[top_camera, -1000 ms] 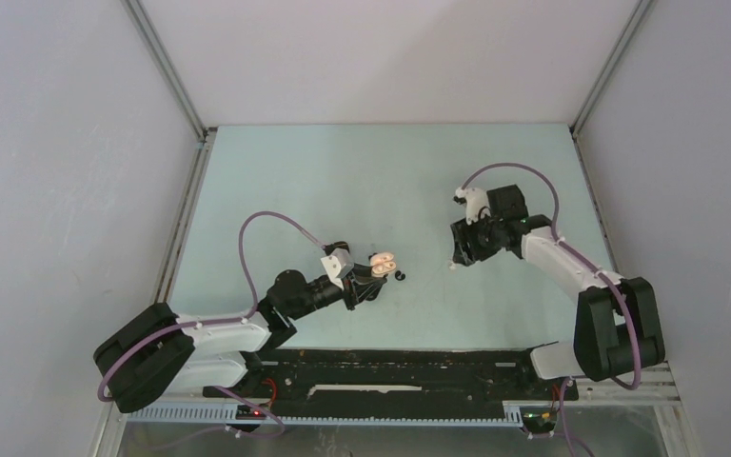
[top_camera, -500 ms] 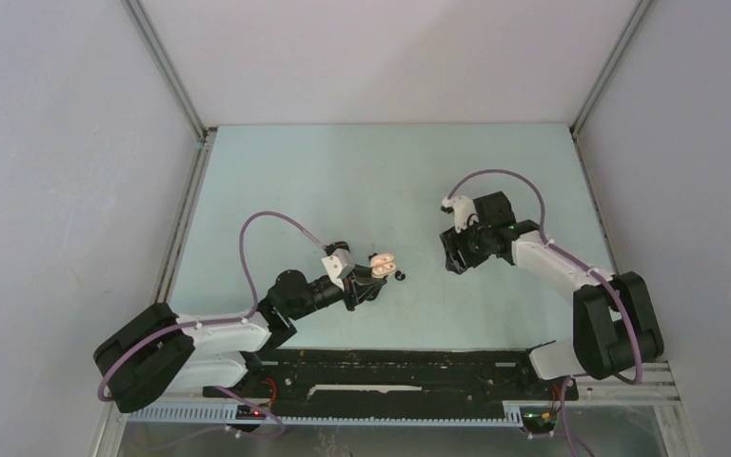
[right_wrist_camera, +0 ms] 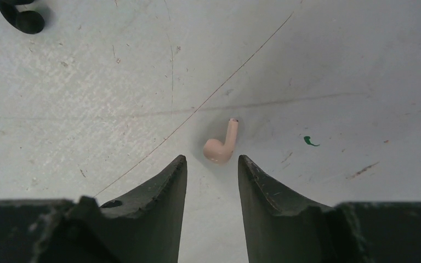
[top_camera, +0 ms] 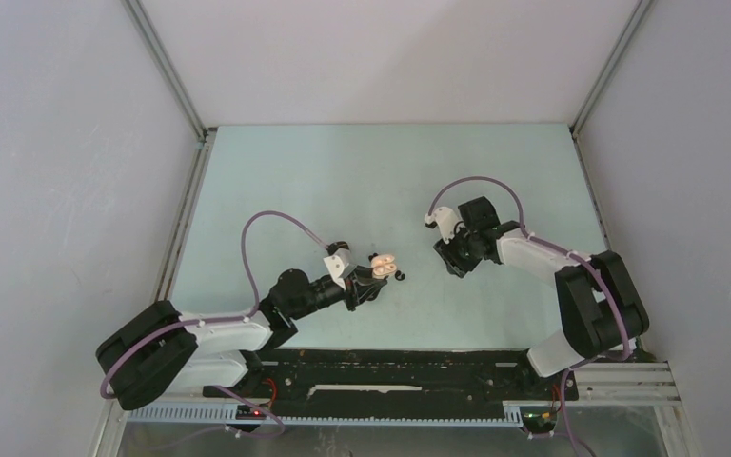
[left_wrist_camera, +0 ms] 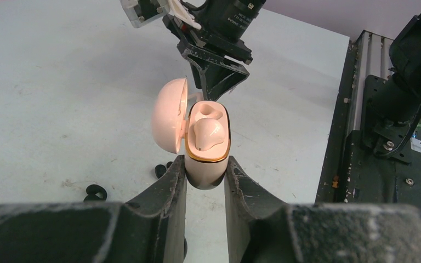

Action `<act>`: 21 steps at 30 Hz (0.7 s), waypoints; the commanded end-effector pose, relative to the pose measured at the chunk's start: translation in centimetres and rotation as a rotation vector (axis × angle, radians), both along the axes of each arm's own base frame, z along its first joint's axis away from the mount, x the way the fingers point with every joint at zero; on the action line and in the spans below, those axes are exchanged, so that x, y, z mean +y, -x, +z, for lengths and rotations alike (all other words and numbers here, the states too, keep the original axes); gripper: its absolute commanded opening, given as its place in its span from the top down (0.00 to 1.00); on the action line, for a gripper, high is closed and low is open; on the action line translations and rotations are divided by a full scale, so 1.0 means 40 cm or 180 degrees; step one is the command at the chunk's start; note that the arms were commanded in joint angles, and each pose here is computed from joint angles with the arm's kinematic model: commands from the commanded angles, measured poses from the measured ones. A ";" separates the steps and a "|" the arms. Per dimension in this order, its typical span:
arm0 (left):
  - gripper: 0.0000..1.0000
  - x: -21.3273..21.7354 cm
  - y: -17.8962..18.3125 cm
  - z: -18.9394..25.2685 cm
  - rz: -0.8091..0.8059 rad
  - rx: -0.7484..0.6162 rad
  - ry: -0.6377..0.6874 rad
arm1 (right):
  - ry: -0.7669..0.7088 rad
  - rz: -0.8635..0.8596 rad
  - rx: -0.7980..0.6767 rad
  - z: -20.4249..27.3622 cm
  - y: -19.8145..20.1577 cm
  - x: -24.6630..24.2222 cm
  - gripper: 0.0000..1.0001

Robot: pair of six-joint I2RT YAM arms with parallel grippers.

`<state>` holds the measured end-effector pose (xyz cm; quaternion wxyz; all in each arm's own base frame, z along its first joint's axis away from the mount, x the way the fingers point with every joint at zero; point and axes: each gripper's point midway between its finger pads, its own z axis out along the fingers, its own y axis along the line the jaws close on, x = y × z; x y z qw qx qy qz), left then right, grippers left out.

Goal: Insert the wireless bluetooth earbuds into the charging case
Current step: Pick up the earbud from the center of the board.

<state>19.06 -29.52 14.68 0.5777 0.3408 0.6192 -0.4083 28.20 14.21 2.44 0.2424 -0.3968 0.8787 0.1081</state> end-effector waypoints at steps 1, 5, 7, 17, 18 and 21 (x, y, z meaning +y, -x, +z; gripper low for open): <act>1.00 -0.024 -0.014 0.058 -0.0022 -0.0164 0.0136 | -0.0122 0.0076 0.0074 -0.010 0.000 0.010 0.59; 1.00 -0.024 -0.015 0.058 -0.0018 -0.0165 0.0134 | -0.0162 -0.0017 0.0120 -0.023 -0.007 0.009 0.60; 1.00 -0.024 -0.015 0.057 -0.0013 -0.0168 0.0129 | -0.0172 -0.0019 0.0157 -0.031 -0.005 0.010 0.66; 1.00 -0.026 -0.012 0.063 -0.0031 -0.0178 0.0147 | -0.0169 -0.0101 0.0115 -0.034 -0.022 0.010 0.70; 1.00 -0.026 -0.012 0.063 -0.0030 -0.0179 0.0148 | -0.0162 -0.0115 0.0125 -0.035 -0.023 0.009 0.71; 1.00 -0.027 -0.011 0.063 -0.0035 -0.0177 0.0146 | -0.0134 -0.0165 0.0170 -0.039 -0.026 0.007 0.74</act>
